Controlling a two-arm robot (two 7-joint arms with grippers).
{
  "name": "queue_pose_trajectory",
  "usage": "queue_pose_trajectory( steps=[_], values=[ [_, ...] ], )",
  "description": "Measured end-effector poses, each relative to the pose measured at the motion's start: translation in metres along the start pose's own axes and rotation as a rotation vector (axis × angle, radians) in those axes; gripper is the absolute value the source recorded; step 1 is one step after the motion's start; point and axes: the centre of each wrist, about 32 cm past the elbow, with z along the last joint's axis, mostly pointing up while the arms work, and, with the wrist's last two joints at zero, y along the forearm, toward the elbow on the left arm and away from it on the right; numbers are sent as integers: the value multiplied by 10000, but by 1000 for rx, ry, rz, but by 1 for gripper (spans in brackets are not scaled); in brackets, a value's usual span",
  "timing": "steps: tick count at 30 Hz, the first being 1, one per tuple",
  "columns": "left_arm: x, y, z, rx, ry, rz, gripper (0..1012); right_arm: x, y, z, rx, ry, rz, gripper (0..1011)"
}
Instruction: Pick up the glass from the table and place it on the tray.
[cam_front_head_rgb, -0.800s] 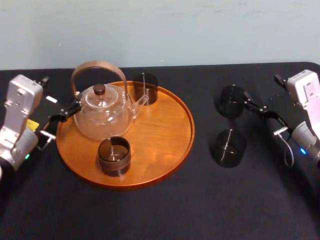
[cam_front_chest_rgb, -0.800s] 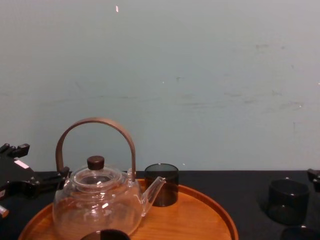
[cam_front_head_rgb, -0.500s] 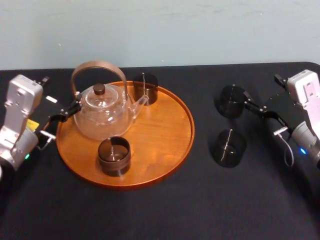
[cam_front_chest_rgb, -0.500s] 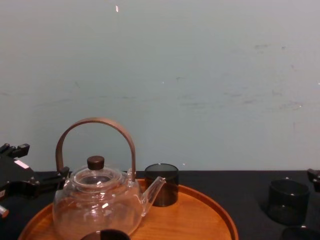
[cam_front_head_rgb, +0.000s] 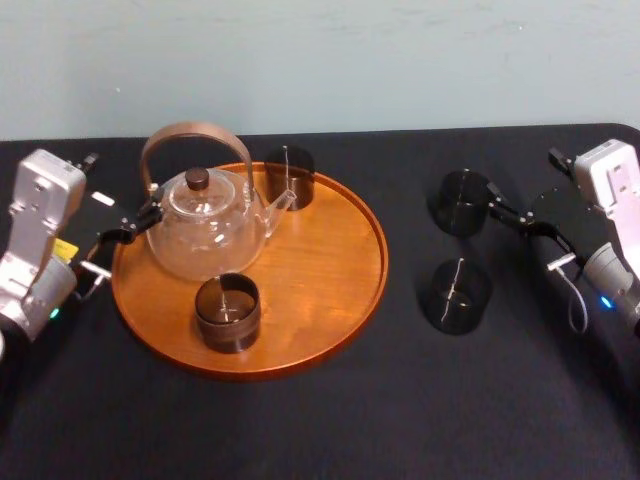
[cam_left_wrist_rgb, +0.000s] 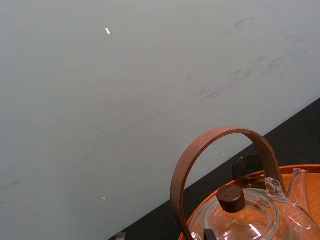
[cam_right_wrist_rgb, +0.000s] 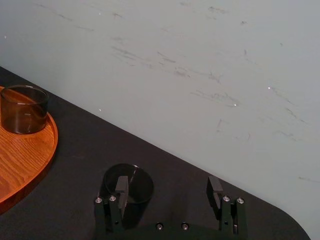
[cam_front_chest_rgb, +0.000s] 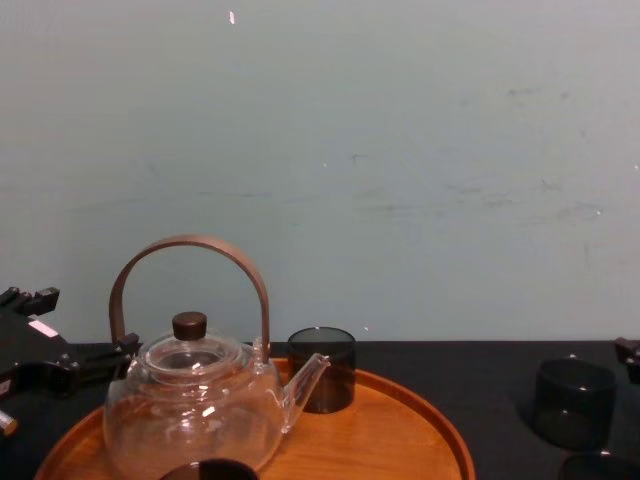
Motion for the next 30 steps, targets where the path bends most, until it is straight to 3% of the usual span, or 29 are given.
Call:
queue_pose_trajectory(
  steps=[15,30],
  values=[
    [0,0,0,0,0,0,1009,0,0,0,0,0,0,1002],
    [0,0,0,0,0,0,1010,110,-128,16,-8,20,32,1002]
  ],
)
